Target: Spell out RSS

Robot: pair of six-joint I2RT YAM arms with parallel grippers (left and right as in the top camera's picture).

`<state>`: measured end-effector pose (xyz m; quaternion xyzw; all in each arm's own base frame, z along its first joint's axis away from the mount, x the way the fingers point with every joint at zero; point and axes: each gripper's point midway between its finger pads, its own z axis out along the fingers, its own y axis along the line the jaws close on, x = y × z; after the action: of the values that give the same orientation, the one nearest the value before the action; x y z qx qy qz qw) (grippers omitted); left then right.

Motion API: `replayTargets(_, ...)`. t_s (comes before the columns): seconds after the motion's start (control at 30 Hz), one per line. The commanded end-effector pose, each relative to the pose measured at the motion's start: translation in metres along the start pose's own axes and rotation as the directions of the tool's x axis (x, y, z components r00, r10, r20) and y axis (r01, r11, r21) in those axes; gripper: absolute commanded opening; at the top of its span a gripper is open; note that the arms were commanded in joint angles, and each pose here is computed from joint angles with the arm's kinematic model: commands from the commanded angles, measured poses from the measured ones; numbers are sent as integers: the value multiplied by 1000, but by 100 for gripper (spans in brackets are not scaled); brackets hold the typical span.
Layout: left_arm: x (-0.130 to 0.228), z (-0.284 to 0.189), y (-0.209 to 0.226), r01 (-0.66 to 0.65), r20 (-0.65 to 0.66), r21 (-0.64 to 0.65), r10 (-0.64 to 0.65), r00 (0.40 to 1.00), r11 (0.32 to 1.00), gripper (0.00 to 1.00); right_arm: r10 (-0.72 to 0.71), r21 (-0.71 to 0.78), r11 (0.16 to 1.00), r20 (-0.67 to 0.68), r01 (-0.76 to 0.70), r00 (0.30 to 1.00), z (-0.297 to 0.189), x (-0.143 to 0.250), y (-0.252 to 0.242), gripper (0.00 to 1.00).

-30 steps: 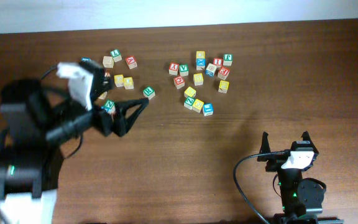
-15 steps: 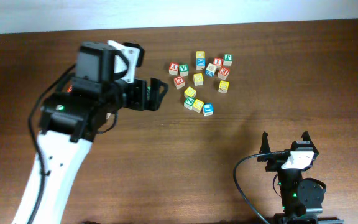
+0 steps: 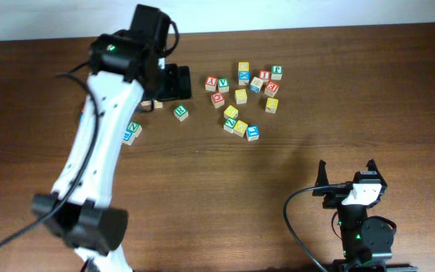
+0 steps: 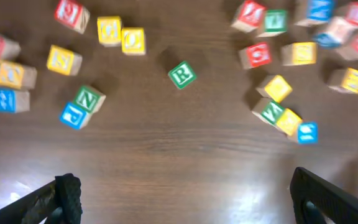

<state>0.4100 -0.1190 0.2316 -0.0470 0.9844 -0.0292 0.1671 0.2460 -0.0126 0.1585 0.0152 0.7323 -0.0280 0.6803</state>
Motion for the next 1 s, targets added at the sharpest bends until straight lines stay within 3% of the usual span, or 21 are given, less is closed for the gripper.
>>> replayTargets(0.0, 0, 35, 3, 269, -43, -77, -273, 961, 960, 99, 11, 6, 1000, -5, -11, 1000, 0, 3, -1, 98)
replayTargets(0.13, -7, 64, -1, 325, -50, -90, -330, 943, 942, 99, 11, 5, 1000, -5, -11, 1000, 0, 3, -1, 98)
replayTargets(0.63, 18, 172, 6, 286, -203, -226, -332, 921, 931, 99, 11, 5, 1000, -5, -11, 1000, 0, 3, -1, 98)
replayTargets(0.83, 23, 204, 2, 236, -241, -213, -285, 928, 948, 99, 11, 5, 1000, -5, -11, 1000, 0, 3, -1, 98)
replayTargets(0.87, 23, 208, 2, 237, -245, -209, -285, 927, 949, 98, 11, 5, 1000, -5, -11, 1000, 0, 3, -1, 98)
replayTargets(0.97, 22, 215, 5, 247, -244, -207, -294, 924, 947, 80, 11, 5, 1000, -5, -11, 1000, 0, 3, -1, 98)
